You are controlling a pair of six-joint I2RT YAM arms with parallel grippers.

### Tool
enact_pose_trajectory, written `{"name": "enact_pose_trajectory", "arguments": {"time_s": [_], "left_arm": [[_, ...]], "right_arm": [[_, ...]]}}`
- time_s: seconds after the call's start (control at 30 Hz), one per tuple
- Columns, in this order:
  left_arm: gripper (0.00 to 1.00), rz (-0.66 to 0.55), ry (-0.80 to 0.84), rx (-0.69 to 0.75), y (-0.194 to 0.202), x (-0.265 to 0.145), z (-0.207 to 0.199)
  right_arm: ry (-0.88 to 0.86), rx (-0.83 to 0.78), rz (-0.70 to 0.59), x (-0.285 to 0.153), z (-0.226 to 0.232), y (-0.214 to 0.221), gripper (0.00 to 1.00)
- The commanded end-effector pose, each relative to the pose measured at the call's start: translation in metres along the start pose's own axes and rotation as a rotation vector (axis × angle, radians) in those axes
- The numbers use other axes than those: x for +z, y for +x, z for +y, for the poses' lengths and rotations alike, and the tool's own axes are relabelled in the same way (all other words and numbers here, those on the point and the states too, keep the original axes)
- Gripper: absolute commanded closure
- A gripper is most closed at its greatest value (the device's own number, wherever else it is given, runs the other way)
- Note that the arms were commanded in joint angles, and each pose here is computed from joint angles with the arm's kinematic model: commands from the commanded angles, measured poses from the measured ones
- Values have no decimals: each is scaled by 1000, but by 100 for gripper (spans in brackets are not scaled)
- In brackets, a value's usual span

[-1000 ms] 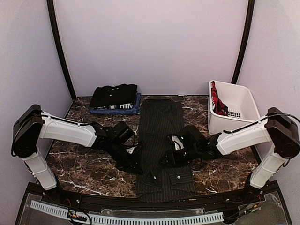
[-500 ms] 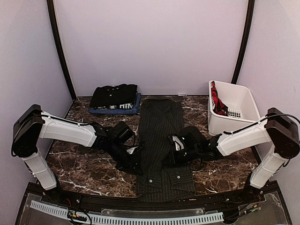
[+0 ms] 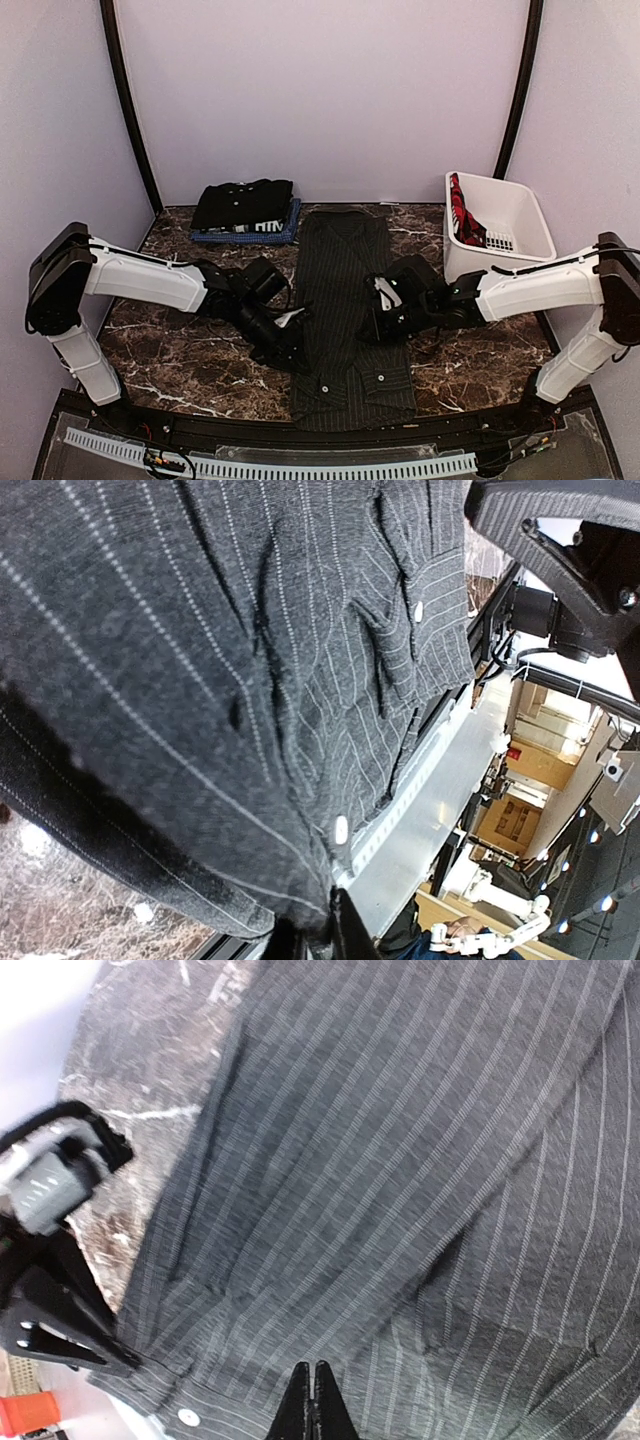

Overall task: Fold and stack the long sleeve shirts
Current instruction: Adjust the sleeve at the center of the board, then adjust the rectangle-folded shirt at the center of the board.

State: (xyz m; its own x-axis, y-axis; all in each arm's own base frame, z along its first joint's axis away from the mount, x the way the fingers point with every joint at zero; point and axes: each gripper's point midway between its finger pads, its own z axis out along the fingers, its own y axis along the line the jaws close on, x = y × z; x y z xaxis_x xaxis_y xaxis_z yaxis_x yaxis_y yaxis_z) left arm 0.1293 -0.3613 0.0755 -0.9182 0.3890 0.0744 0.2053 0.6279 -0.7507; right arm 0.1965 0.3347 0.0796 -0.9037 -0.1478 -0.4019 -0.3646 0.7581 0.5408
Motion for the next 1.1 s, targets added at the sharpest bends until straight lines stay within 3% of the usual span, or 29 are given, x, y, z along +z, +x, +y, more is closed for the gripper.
{"name": "enact_pose_trajectory", "arguments": {"time_s": [0.0, 0.17, 0.47, 0.7, 0.9, 1.07], "left_arm": [[90, 14, -14, -3, 2, 5, 6], [73, -39, -110, -14, -2, 1, 23], [47, -190, -253, 96, -21, -48, 11], [49, -361, -300, 175, -53, -90, 1], [55, -571, -205, 237, -131, -121, -35], [63, -702, -154, 276, -194, -127, -54]], "right_arm": [[44, -8, 22, 5, -12, 5, 100], [48, -23, -20, 0, -9, -5, 85], [111, -68, -169, -25, -5, -61, 76], [124, -114, -266, -38, 8, -103, 71], [103, -112, -347, -47, 8, -156, 73], [73, -115, -339, -32, -3, -187, 78]]}}
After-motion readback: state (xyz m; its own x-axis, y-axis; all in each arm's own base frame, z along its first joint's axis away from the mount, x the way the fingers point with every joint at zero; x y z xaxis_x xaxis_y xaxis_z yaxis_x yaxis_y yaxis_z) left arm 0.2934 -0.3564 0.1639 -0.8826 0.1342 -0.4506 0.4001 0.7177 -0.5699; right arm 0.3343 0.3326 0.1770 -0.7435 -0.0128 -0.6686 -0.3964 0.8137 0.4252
